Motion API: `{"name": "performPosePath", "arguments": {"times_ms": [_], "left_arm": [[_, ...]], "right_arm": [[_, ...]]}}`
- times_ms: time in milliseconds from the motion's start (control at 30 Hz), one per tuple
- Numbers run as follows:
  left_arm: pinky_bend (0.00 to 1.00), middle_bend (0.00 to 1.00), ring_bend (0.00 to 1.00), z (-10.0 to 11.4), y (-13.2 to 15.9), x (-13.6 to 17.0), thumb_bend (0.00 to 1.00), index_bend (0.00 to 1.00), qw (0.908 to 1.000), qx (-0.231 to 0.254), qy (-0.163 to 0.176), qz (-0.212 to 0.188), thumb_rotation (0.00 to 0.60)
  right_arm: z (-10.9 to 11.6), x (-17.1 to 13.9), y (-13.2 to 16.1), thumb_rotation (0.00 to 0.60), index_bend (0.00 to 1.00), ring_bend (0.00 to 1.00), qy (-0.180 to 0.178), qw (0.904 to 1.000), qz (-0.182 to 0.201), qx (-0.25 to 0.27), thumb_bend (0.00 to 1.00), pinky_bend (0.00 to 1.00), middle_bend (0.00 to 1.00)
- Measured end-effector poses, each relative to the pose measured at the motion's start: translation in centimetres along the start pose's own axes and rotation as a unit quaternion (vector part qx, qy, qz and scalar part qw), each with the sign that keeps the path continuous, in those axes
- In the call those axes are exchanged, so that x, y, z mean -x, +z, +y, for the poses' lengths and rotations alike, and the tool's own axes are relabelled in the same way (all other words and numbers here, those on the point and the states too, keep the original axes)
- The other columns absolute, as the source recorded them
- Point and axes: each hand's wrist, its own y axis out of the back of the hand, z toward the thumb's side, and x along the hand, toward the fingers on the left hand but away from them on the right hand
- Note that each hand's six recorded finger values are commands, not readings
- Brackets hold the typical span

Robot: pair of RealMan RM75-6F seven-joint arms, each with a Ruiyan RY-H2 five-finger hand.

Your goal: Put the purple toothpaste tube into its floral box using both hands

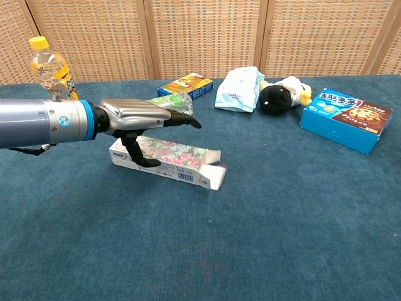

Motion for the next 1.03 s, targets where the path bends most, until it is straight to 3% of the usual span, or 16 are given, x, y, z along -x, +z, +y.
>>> {"name": "performPosePath", "arguments": {"times_ms": [200,367,467,600,733,833,1033], "left_arm": [[0.02,0.00,0.00,2.8,-0.1,2.5,0.38,0.00,0.9985,0.031,0.044,-0.004,0.600],[0.00,0.00,0.00,5.0,-2.1,7.0,0.28,0.00,0.9935,0.043,0.103,0.023,0.600],[0.00,0.00,0.00,5.4,-3.0,9.7,0.27,0.00,0.9875,0.046,0.142,0.048,0.600],[0.00,0.00,0.00,5.7,-4.6,13.6,0.27,0.00,0.9734,0.026,0.203,0.105,0.600],[0.00,0.00,0.00,4.3,-6.4,20.0,0.27,0.00,0.9472,0.036,0.252,0.195,0.600],[0.00,0.00,0.00,2.0,-6.9,25.3,0.27,0.00,0.9301,0.061,0.245,0.267,0.600],[0.00,0.00,0.00,-0.7,-6.5,31.9,0.27,0.00,0.9128,0.095,0.186,0.351,0.600]], "right_arm": [[-0.2,-1.4,-0.1,0.600,0.00,0.00,0.006,0.9998,-0.006,0.015,0.00,0.00,0.00],[-0.3,-2.9,0.1,0.600,0.00,0.00,0.014,0.9993,-0.009,0.035,0.00,0.00,0.00],[-0.3,-3.6,0.2,0.600,0.00,0.00,0.014,0.9990,-0.011,0.042,0.00,0.00,0.00],[-0.3,-4.8,0.7,0.600,0.00,0.00,0.015,0.9983,-0.013,0.054,0.00,0.00,0.00],[0.1,-6.7,1.3,0.600,0.00,0.00,0.013,0.9969,-0.020,0.075,0.00,0.00,0.00],[0.2,-8.1,1.6,0.600,0.00,0.00,0.017,0.9958,-0.025,0.087,0.00,0.00,0.00],[1.0,-9.8,1.5,0.600,0.00,0.00,0.011,0.9947,-0.043,0.093,0.00,0.00,0.00]]}}
